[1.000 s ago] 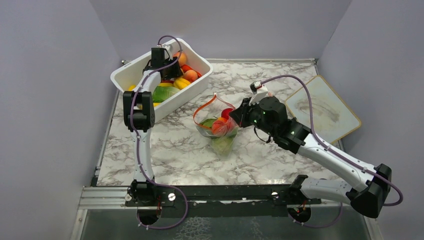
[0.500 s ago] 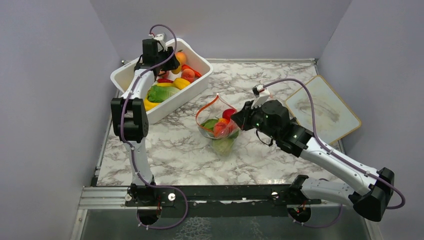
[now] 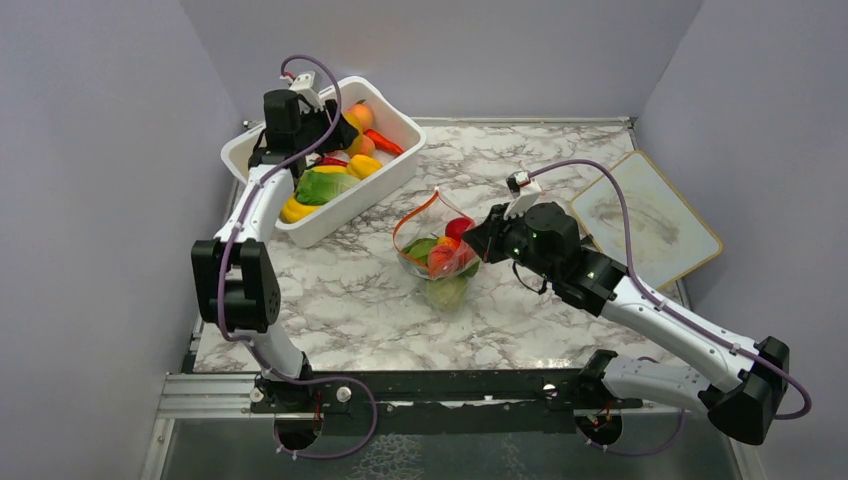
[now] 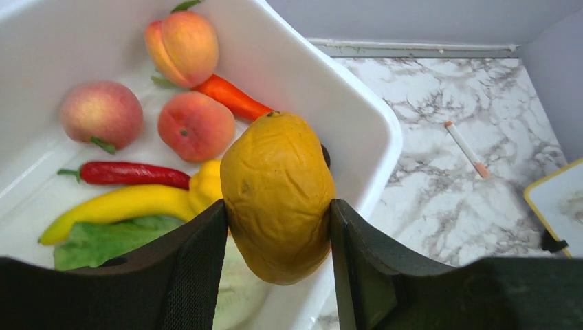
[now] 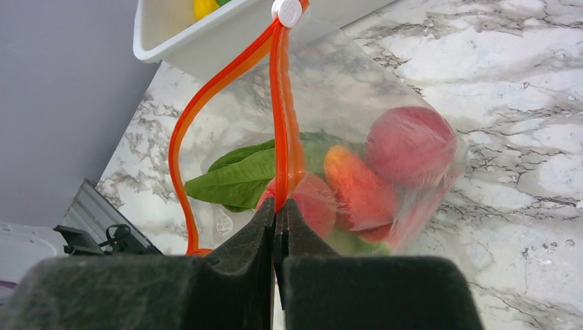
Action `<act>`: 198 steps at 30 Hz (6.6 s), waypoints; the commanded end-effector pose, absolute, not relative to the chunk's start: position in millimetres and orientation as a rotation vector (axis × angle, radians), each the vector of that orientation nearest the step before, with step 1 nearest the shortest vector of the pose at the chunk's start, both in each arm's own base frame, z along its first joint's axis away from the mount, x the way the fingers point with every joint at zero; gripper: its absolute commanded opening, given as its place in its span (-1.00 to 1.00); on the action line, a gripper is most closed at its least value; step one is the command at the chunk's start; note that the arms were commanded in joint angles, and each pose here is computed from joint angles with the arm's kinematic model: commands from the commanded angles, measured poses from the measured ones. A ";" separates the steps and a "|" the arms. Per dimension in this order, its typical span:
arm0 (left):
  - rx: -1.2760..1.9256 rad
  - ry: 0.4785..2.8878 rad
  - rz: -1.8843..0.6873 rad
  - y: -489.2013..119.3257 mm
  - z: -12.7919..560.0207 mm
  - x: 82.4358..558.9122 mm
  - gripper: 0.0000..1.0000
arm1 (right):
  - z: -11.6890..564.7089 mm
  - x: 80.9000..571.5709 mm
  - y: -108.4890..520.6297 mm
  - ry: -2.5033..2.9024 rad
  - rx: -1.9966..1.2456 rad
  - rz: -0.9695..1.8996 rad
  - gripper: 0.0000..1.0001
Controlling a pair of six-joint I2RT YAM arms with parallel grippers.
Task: Place the food in the zip-top bag and seal the zipper
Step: Pick up the fake fruit from the bin, then place the fake fruit in the zipper food storage bag, then zip the zipper food storage bag at the center of the board.
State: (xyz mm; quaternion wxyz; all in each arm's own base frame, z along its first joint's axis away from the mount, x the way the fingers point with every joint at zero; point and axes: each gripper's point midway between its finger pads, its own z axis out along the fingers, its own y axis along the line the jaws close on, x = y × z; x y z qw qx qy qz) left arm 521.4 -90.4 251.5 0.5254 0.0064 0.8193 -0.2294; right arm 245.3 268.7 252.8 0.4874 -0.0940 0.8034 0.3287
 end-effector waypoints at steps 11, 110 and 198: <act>0.151 1.846 -0.930 -150.3 293.6 393.9 -0.57 | 268.7 232.3 278.2 1.923 -0.269 0.907 -0.98; 1.219 1.218 -0.689 -212.4 276.6 159.9 0.98 | 314.8 177.2 262.8 1.552 -0.989 0.790 -0.99; 1.338 1.079 -0.970 -255.8 239.6 153.8 -1.00 | 298.7 207.5 271.9 1.639 -0.874 0.733 0.15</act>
